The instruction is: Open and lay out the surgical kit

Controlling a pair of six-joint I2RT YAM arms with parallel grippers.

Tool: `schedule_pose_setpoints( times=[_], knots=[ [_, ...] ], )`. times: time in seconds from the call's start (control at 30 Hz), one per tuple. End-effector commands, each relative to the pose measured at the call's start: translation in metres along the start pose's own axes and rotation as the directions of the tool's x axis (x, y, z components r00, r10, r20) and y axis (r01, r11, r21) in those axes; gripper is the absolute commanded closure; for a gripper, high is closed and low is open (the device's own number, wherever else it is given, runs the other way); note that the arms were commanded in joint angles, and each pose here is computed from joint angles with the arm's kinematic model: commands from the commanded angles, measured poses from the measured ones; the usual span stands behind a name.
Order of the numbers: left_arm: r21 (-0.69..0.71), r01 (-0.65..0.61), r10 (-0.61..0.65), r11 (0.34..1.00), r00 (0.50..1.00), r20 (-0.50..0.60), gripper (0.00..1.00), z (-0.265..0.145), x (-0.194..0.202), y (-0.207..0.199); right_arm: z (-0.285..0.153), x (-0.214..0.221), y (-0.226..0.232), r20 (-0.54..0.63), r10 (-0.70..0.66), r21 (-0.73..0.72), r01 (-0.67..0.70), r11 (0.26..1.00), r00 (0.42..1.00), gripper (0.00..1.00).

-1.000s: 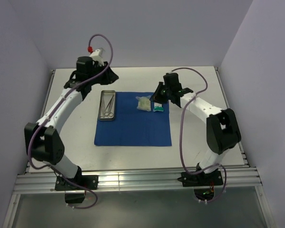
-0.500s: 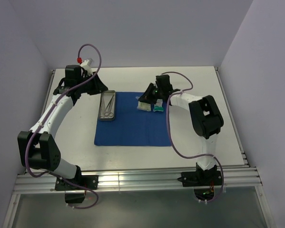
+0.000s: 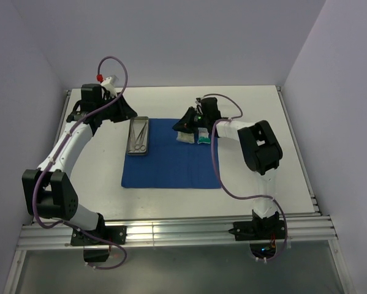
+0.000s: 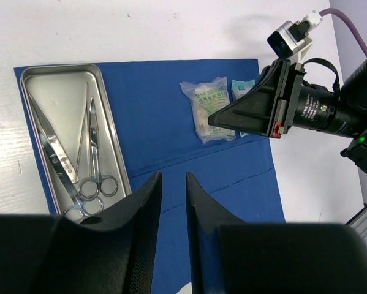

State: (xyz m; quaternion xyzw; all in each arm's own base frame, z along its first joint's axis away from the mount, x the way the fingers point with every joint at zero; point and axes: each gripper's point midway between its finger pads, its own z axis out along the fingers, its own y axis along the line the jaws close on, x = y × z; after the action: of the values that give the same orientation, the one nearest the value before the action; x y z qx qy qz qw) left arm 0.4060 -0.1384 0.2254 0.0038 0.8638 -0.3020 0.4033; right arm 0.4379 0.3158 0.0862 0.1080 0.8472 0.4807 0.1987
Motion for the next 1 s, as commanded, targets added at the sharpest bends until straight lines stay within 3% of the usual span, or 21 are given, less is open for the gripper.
schedule_pose_setpoints(
  times=[0.0, 0.97],
  knots=[
    [0.041, -0.015, 0.014, 0.999, 0.999, 0.030, 0.73, -0.008, -0.010, -0.010, 0.003, -0.007, 0.003, -0.004, 0.003, -0.065, -0.003, 0.998, 1.000, 0.78],
    [0.032, 0.010, -0.011, 0.999, 1.000, 0.015, 0.73, -0.007, -0.011, 0.002, 0.027, 0.003, -0.030, -0.073, 0.109, -0.081, -0.114, 0.990, 0.991, 0.80]
  ],
)
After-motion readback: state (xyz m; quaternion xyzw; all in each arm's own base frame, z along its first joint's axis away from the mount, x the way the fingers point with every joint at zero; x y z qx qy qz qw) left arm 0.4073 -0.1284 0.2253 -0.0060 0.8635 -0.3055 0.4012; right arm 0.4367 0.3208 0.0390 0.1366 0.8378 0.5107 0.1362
